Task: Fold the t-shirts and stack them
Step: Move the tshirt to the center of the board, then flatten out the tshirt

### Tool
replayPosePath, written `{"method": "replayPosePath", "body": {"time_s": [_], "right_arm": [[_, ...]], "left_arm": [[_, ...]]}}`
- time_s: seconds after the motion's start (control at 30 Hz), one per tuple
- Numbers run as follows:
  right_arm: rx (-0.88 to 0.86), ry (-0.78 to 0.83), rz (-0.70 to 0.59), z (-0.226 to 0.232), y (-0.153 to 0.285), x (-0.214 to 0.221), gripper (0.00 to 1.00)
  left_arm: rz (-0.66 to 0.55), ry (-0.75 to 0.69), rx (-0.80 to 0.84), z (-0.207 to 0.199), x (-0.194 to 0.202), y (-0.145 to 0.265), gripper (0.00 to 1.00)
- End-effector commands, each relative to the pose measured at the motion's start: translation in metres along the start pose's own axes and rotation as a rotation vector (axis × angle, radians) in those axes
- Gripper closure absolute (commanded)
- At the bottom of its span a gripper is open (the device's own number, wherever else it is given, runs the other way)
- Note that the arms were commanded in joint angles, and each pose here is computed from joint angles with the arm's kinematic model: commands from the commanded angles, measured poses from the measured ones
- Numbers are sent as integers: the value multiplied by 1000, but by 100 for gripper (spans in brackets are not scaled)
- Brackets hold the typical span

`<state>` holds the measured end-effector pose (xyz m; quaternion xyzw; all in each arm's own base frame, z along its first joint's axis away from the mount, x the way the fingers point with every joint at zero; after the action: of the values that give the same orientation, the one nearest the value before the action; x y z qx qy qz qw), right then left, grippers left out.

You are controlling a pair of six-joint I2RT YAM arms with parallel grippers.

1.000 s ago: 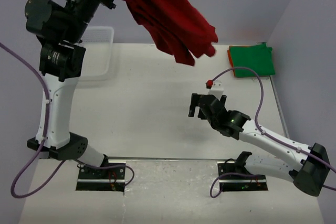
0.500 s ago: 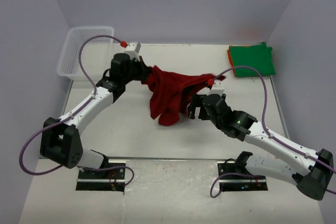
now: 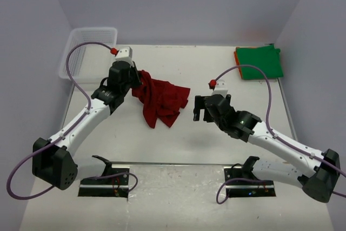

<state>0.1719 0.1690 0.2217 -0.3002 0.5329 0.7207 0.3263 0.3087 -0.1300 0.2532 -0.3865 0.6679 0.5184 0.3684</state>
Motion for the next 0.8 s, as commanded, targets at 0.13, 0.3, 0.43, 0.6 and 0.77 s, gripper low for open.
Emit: {"method": "replayPosePath", "body": {"time_s": [0.13,0.3,0.43,0.6,0.77], "right_arm": [[-74,-7,73,33,-58,-31,22],[-250,6,206,71,-99,-26,30],[-312,0,280,95,-129,-28,31],[-313,4,327,101,-150,-18,33],[-317,-16,370,103,-163,-5,36]], "left_arm": [[3,13,-33,8,9,5,91],[39,-7,-20,10,26,-1,89],[60,-16,-8,10,32,-4,88],[61,-23,0,10,33,-4,88],[64,-16,18,8,35,-4,87]]}}
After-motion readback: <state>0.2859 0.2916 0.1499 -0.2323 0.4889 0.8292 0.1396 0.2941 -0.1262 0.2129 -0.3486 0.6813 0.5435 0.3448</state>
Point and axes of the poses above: each gripper's point midway between its finger pads, its own y axis back along the fingers, its own z axis along the line the jaws close on, x = y × z, the point moved 8 cm from there along y, back along the fingers, and after that the axes turned 5 degrees about -y, right-handed, at the moved point
